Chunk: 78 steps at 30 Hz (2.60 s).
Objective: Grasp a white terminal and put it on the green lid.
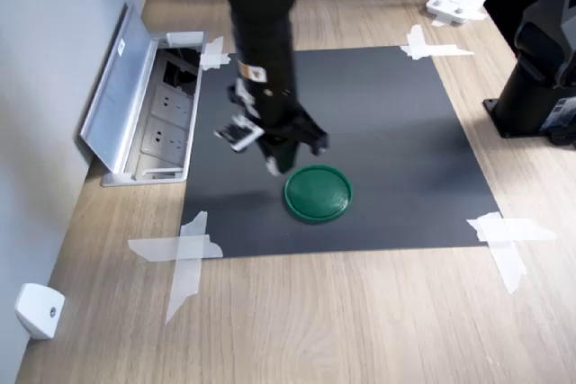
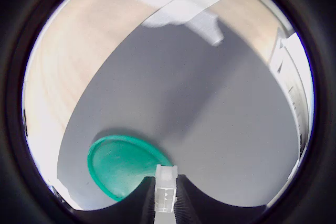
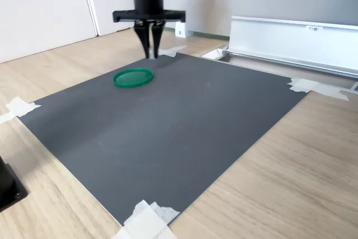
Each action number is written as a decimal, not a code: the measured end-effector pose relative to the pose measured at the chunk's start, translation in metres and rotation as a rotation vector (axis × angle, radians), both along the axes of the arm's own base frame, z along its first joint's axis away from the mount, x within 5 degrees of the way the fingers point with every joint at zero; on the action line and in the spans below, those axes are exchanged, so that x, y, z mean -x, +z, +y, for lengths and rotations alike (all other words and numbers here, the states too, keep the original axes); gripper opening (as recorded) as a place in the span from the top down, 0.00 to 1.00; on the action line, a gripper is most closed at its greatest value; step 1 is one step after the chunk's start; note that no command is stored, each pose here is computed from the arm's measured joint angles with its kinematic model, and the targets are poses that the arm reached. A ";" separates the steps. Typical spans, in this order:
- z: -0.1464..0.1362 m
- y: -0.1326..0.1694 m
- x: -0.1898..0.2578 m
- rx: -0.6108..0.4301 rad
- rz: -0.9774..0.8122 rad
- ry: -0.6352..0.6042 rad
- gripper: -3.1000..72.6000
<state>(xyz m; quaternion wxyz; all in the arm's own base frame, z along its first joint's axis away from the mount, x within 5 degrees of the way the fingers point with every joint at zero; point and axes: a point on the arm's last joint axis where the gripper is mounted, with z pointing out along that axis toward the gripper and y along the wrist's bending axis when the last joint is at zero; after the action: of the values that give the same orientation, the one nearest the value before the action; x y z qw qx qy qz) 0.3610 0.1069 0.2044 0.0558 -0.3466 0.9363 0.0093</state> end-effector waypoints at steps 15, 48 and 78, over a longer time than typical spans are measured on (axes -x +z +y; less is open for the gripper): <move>0.020 -0.015 0.024 0.015 0.030 0.024 0.83; -0.006 0.033 0.018 -0.074 -0.183 -0.157 0.59; -0.131 0.110 0.181 -0.282 -1.025 -0.729 0.97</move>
<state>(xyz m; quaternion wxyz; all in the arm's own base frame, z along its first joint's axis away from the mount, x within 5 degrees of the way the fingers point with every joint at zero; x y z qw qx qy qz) 0.1801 -0.0239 0.3146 0.5406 0.0439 0.8384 -0.0539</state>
